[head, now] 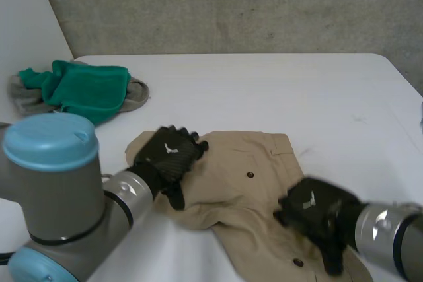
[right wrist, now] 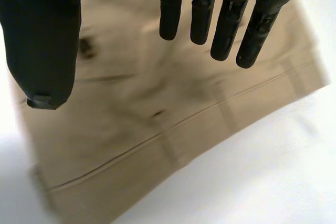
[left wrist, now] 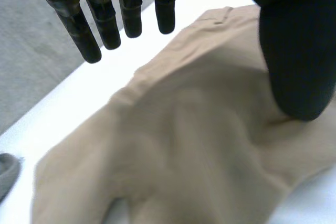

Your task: Fold the laundry.

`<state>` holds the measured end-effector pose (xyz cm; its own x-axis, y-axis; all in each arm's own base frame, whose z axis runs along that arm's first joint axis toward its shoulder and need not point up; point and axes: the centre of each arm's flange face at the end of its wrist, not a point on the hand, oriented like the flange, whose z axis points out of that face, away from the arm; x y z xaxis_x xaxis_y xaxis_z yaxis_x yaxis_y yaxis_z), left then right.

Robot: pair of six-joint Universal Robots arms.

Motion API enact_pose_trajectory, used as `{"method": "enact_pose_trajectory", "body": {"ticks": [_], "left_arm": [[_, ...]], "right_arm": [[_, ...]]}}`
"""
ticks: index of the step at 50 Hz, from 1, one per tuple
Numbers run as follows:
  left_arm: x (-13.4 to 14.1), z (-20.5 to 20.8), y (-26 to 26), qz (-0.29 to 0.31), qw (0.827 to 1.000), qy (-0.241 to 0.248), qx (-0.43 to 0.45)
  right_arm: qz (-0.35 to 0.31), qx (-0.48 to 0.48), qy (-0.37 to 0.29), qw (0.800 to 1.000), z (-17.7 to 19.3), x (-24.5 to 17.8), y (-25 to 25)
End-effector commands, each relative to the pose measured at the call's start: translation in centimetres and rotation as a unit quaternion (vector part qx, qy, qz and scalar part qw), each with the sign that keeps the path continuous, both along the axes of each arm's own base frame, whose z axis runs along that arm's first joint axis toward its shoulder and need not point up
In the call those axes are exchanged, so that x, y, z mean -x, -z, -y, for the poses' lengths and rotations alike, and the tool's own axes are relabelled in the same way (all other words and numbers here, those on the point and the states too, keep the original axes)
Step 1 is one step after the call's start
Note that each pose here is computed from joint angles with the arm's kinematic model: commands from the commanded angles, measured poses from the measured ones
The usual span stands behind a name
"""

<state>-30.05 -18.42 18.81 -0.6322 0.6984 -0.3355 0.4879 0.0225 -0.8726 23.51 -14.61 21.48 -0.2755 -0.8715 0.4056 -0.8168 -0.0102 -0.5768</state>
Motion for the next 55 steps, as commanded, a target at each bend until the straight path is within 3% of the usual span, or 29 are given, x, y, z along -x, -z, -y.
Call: {"method": "enact_pose_trajectory", "body": {"ticks": [1, 6, 15, 27, 39, 55], "left_arm": [[-2.3, 4.8, -2.7, -0.028, 0.996, -0.071, 0.045], [-2.9, 8.4, -4.2, -0.049, 0.991, -0.099, 0.08], [-2.9, 14.4, -1.3, -0.037, 0.989, -0.127, 0.068], [-4.2, 16.2, 3.6, -0.008, 0.993, -0.114, -0.021], [-3.8, 16.6, 6.2, 0.015, 0.994, -0.099, -0.034], [-3.1, 17.6, 4.8, 0.002, 0.995, -0.099, 0.023]], "right_arm": [[0.098, 0.058, 0.046, 0.992, 4.0, -1.8, -4.2], [0.131, 0.047, 0.072, 0.988, 7.9, -3.9, -3.5], [0.19, 0.04, 0.121, 0.973, 14.7, -7.1, -1.3], [0.2, 0.061, 0.152, 0.966, 21.2, -9.5, 4.8], [0.18, 0.05, 0.168, 0.968, 22.0, -9.6, 7.8], [0.158, 0.012, 0.17, 0.973, 20.9, -9.3, 8.0]]}}
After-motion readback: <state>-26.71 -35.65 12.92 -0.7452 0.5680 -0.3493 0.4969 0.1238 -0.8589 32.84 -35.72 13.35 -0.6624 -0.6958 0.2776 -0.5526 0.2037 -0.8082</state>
